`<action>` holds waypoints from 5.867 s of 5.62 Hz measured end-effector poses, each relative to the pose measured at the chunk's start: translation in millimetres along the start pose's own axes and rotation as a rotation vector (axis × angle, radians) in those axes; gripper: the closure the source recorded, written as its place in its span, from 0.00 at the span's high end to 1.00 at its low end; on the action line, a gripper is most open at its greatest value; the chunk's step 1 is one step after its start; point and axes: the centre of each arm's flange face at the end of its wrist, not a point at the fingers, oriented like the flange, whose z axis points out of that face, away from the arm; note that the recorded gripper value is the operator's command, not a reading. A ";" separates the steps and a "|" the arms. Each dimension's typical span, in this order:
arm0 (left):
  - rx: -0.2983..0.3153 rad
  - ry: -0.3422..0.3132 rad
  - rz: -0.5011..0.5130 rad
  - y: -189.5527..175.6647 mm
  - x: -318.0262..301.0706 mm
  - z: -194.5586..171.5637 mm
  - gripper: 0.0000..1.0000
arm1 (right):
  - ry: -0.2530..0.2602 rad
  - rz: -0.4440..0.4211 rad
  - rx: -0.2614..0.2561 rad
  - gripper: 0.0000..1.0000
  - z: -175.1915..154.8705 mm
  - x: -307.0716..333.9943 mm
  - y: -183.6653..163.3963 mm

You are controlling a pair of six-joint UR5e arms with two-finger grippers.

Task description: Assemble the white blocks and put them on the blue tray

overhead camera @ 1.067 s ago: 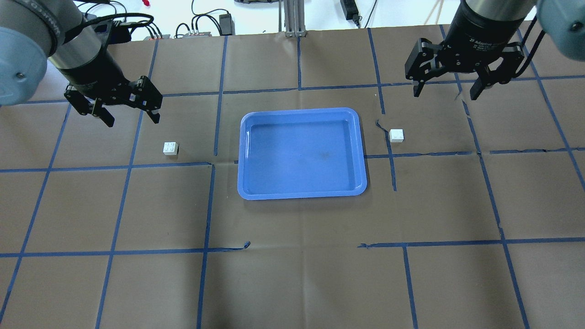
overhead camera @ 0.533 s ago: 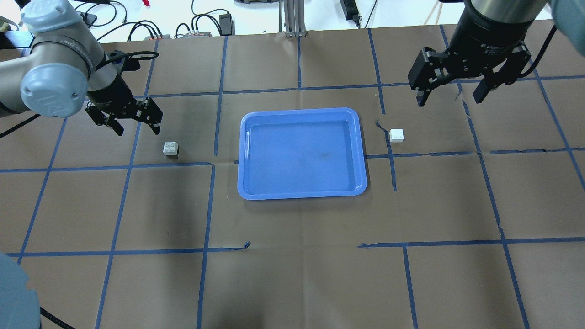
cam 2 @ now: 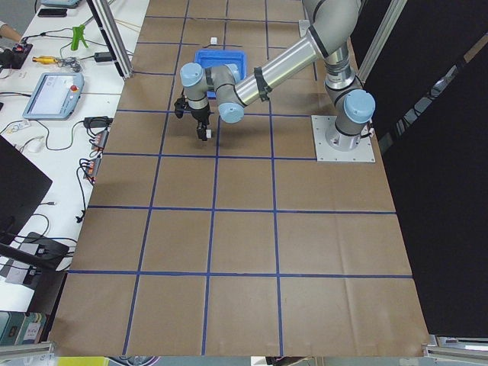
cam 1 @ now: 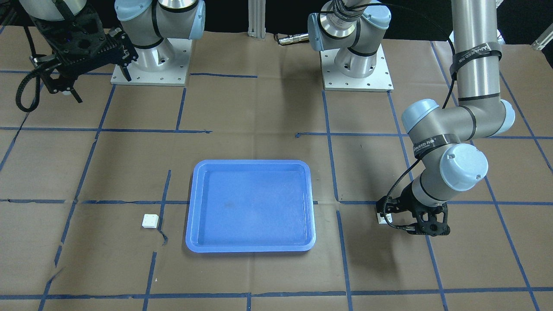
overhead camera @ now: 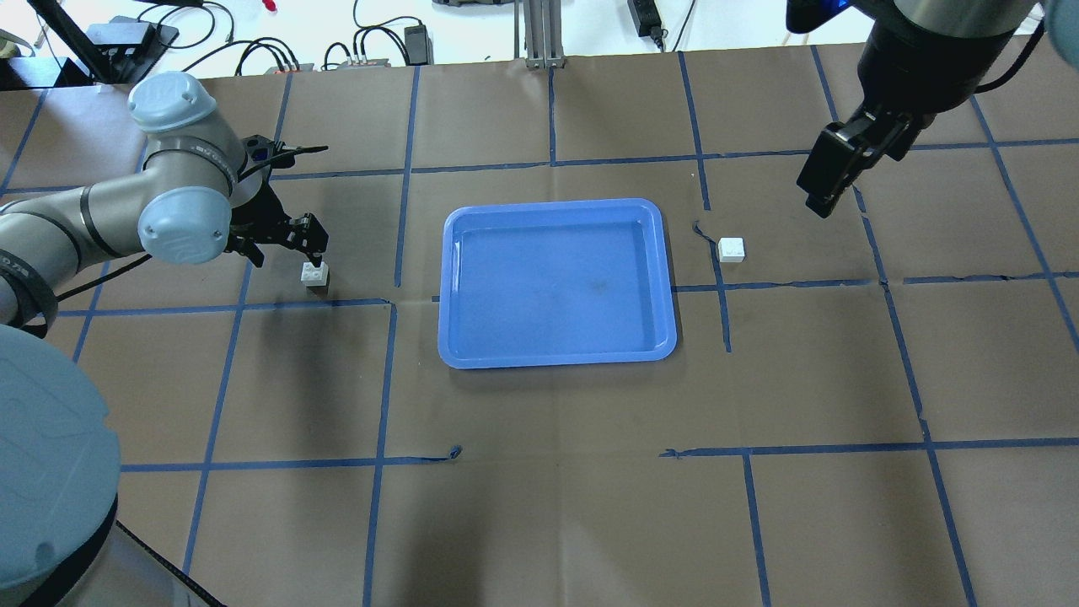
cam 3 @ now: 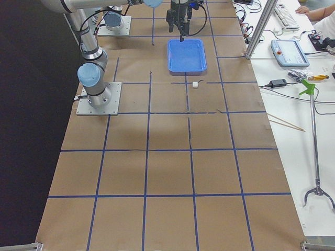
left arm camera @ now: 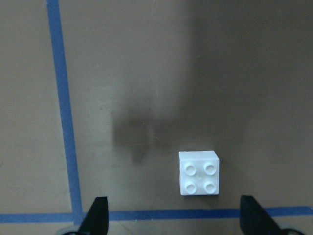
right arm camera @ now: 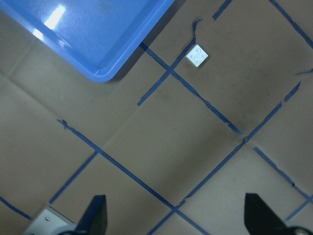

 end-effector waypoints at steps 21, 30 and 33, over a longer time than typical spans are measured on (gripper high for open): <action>0.088 -0.018 1.529 80.7 365.0 -79.3 0.93 | -0.251 -0.768 0.780 0.38 393.3 155.8 -36.1; 0.095 -0.013 0.049 136.3 186.3 -334.4 0.99 | -0.190 -0.770 0.767 0.35 294.8 -0.5 -145.9; 0.147 -0.005 -0.086 133.0 143.8 -341.0 0.99 | -0.167 -0.721 0.783 0.34 341.0 -52.7 -131.1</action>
